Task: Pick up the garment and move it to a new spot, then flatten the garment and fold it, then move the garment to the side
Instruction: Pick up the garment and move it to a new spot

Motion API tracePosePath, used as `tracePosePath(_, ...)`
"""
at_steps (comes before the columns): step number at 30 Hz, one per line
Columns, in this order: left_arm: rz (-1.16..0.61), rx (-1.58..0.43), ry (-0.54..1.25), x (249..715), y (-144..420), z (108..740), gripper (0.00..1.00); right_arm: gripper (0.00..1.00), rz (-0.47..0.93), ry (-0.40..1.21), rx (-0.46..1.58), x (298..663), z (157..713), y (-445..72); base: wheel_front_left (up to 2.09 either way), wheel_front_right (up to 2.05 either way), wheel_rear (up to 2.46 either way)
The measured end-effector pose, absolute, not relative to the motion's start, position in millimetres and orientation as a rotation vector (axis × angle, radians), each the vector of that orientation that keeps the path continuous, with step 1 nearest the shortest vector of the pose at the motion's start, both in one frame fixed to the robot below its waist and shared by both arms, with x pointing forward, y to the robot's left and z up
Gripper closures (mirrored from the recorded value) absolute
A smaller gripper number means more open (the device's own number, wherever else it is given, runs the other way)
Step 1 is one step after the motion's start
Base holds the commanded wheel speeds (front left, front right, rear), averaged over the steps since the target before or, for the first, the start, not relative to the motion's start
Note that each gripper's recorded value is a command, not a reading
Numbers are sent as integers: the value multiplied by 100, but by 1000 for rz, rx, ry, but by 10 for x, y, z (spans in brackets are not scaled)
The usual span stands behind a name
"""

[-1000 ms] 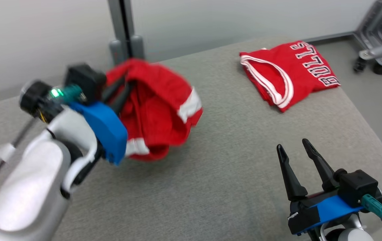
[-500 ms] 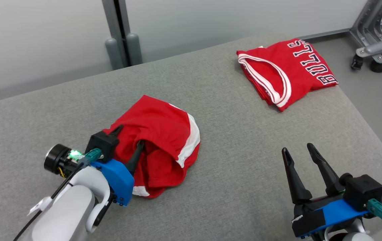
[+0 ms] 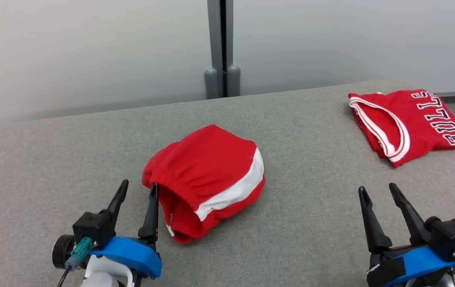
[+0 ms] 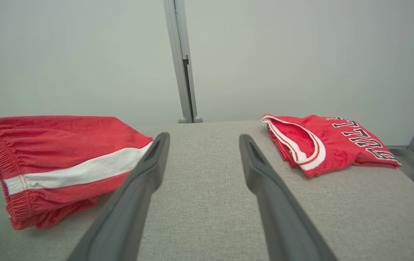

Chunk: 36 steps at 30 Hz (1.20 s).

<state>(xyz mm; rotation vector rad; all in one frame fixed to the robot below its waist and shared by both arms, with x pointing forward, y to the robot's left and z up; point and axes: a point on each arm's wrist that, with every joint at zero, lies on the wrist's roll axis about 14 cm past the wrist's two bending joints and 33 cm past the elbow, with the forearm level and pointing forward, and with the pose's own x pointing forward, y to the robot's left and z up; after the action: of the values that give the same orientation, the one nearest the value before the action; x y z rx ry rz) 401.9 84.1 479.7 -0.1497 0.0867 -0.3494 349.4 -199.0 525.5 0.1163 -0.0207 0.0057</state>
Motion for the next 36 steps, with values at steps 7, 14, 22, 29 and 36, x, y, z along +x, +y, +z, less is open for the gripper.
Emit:
tracePosePath(7,-306,-177,139,3730,1033,4640,0,0,50,-29,113,3557,5317,-1861,0,0,0)
tracePosePath(14,-263,-204,139,3690,1127,4635,0,0,68,-14,116,3587,5285,-1806,0,0,0)
tracePosePath(22,-187,-211,-11,3719,1400,5039,0,0,51,-30,120,3618,5312,-1870,0,0,0)
tracePosePath(29,-132,-187,-136,3592,1657,5354,0,0,70,-45,132,3613,5310,-1806,0,0,0)
tracePosePath(36,-59,-182,-79,3324,1846,5085,0,0,99,-49,153,3579,5211,-1691,0,0,0)
